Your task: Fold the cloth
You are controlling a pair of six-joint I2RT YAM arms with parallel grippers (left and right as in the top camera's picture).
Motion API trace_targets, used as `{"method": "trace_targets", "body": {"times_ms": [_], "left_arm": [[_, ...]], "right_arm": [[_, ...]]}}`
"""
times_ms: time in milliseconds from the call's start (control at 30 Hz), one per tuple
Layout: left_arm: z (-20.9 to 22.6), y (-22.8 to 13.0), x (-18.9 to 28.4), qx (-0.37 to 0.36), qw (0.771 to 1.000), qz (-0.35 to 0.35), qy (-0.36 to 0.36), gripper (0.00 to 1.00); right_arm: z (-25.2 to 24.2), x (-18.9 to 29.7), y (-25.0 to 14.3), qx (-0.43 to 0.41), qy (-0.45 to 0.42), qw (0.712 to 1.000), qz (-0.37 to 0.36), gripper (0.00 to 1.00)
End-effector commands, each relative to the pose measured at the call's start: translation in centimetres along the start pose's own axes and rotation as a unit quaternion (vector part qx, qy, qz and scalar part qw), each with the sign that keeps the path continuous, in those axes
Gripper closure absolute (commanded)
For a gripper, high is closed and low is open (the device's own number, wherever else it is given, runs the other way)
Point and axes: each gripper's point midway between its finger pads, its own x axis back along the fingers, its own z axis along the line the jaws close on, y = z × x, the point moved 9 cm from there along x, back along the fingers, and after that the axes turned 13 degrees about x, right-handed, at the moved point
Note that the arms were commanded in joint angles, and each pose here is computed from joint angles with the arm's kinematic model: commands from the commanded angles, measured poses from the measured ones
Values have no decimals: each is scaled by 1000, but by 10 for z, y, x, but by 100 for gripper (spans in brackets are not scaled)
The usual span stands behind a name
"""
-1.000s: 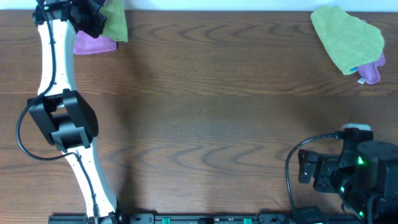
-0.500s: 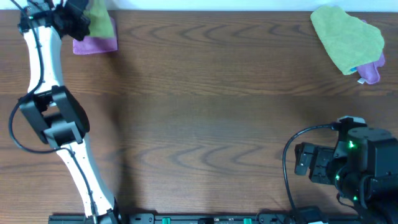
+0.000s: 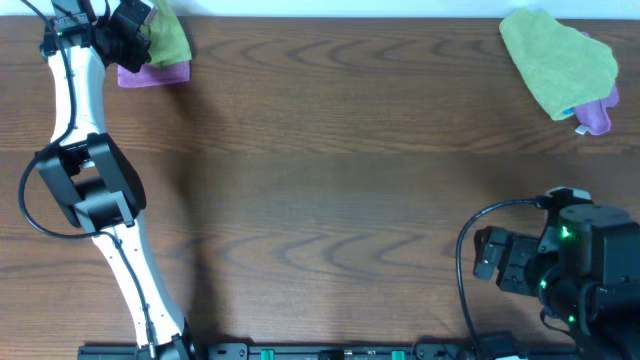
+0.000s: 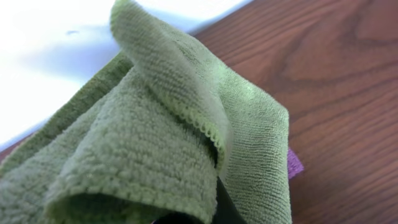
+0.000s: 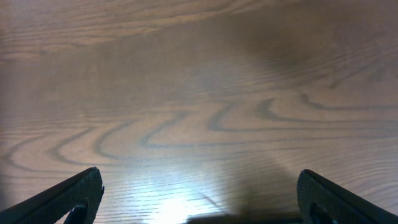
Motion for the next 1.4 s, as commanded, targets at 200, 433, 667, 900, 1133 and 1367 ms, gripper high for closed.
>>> {"method": "trace_targets", "body": {"times_ms": [200, 433, 667, 900, 1133, 1367], "left_arm": [[32, -3, 13, 61, 994, 6, 94, 5], [46, -13, 19, 95, 984, 31, 150, 5], [45, -14, 18, 129, 981, 28, 145, 3], [36, -4, 17, 172, 982, -12, 83, 9], [29, -2, 16, 214, 976, -22, 43, 10], [25, -7, 16, 226, 974, -7, 28, 11]], "right_arm": [[0, -1, 0, -22, 0, 1000, 0, 1], [0, -1, 1, -22, 1, 1000, -3, 1], [0, -1, 1, -21, 0, 1000, -3, 1], [0, -2, 2, -21, 0, 1000, -3, 1], [0, -2, 2, -22, 0, 1000, -4, 1], [0, -2, 4, -22, 1, 1000, -11, 1]]}}
